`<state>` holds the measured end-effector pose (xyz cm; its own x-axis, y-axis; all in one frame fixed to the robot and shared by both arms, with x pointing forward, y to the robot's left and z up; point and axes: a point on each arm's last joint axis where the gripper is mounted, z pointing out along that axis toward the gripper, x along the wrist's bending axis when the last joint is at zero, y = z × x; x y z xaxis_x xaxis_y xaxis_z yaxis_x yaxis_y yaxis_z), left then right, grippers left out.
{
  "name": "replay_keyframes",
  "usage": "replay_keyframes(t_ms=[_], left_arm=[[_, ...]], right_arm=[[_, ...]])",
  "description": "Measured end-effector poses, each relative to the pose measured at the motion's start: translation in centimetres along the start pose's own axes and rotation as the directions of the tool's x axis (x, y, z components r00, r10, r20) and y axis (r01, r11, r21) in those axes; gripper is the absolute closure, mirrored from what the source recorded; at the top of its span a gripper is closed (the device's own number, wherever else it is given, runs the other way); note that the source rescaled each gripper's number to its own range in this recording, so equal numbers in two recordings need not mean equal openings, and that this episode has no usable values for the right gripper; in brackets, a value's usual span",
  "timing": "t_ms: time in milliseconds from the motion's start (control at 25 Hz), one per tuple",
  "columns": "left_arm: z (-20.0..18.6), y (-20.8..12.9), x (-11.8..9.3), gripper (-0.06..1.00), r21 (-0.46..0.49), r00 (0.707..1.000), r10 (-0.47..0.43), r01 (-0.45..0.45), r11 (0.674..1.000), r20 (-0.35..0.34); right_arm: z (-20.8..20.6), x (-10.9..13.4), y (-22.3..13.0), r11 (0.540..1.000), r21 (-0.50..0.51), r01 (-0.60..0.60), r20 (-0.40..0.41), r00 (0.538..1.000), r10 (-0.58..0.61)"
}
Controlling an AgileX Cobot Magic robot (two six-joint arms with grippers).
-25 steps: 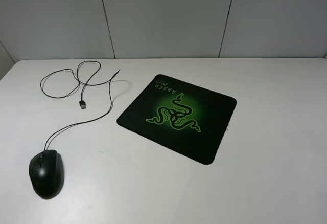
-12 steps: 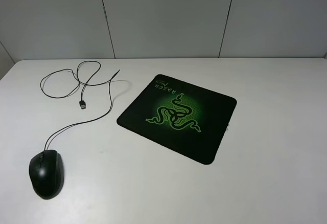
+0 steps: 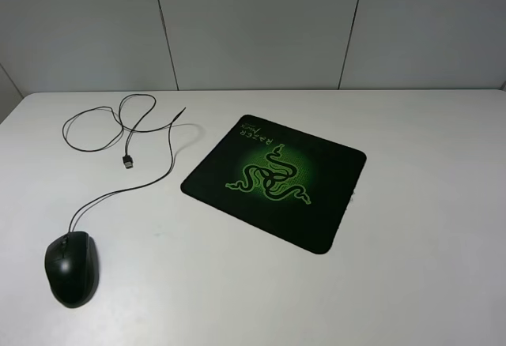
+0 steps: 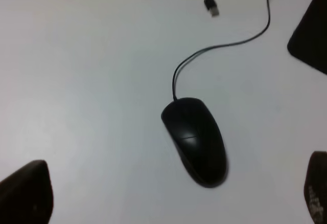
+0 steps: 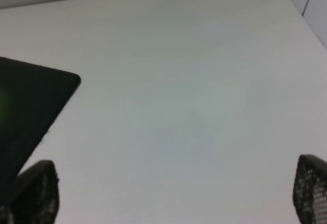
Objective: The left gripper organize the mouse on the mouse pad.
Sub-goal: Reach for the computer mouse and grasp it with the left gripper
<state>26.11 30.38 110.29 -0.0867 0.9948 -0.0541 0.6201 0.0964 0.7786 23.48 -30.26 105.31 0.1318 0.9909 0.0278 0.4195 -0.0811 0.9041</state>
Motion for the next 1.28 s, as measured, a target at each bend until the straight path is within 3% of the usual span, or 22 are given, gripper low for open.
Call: replay_keyframes(t_ms=[280,560,840,1120,1280], left_arm=[[3.6,4.6,-0.5,-0.05,0.194,1.0,0.002,0.001,0.981,-0.012],[8.8,5.9,-0.9,-0.05,0.404,0.999,-0.021,0.03,0.914,-0.025],[13.3,6.4,-1.1,-0.05,0.503,0.997,-0.046,0.067,0.862,-0.055],[17.3,5.9,-1.1,-0.05,0.614,0.996,-0.042,0.081,0.785,-0.079],[18.7,5.6,-1.1,-0.05,0.642,0.995,-0.042,0.088,0.761,-0.087]], right_arm=[[0.0,0.0,0.0,1.0,0.0,0.0,0.0,1.0,0.0],[0.0,0.0,0.0,1.0,0.0,0.0,0.0,1.0,0.0],[0.0,0.0,0.0,1.0,0.0,0.0,0.0,1.0,0.0],[0.0,0.0,0.0,1.0,0.0,0.0,0.0,1.0,0.0],[0.0,0.0,0.0,1.0,0.0,0.0,0.0,1.0,0.0]])
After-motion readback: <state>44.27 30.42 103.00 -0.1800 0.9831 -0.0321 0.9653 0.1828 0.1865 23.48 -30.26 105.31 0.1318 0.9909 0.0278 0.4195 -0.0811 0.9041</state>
